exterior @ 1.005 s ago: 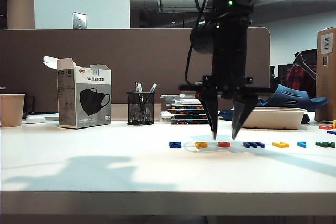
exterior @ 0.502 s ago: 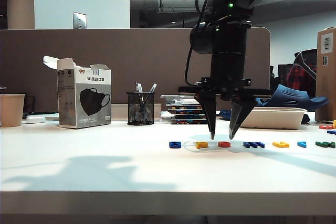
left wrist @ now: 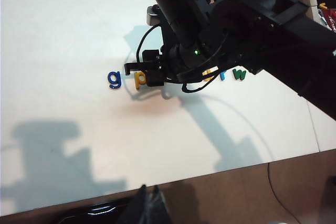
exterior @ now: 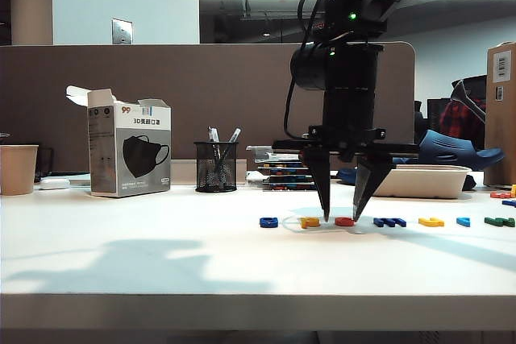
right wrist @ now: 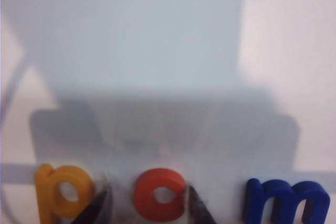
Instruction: Select the appropriate letters from the row of letter magnets placed on the table to arrange into the word "cup".
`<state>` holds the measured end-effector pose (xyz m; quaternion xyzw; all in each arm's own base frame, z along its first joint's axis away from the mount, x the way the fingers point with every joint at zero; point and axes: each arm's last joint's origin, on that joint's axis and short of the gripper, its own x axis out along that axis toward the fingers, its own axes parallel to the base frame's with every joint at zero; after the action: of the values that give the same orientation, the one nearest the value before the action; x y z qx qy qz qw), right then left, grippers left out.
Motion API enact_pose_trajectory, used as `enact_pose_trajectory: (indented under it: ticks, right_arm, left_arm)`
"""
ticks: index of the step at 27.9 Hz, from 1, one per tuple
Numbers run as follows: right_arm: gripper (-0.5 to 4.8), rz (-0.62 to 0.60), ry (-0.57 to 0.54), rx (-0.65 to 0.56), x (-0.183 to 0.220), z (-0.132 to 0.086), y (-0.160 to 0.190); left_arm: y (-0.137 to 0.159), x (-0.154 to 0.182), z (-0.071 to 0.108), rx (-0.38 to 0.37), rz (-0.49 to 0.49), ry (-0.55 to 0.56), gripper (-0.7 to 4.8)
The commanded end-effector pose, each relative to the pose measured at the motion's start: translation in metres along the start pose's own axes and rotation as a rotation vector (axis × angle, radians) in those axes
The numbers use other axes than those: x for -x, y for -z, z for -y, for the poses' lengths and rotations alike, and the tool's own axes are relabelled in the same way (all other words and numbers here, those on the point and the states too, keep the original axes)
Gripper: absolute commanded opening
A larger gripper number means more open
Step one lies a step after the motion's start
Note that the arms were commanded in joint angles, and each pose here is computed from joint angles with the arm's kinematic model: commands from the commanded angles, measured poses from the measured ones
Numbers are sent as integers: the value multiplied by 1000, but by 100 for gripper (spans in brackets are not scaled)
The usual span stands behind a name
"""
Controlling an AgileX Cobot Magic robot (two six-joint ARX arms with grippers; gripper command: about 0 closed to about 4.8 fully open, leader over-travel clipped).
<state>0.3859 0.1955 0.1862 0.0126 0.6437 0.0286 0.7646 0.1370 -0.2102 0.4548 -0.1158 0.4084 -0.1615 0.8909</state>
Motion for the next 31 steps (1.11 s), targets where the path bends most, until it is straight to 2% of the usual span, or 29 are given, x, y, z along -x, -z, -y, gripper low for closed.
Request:
enact_pose_trajectory:
  ticks: [1,23,31]
  right_arm:
    - [180,-1,1,-30,0,-1,0]
    - [179,-44,23,-38,-9,1,2]
    - [164,-41,22,-39,-9,1,2]
  left_arm:
    - [-1,2,0,-1,12,3,-5]
    - [-1,2,0,-1,12,4,-5]
    - [-1,2,0,-1,12,3,-5]
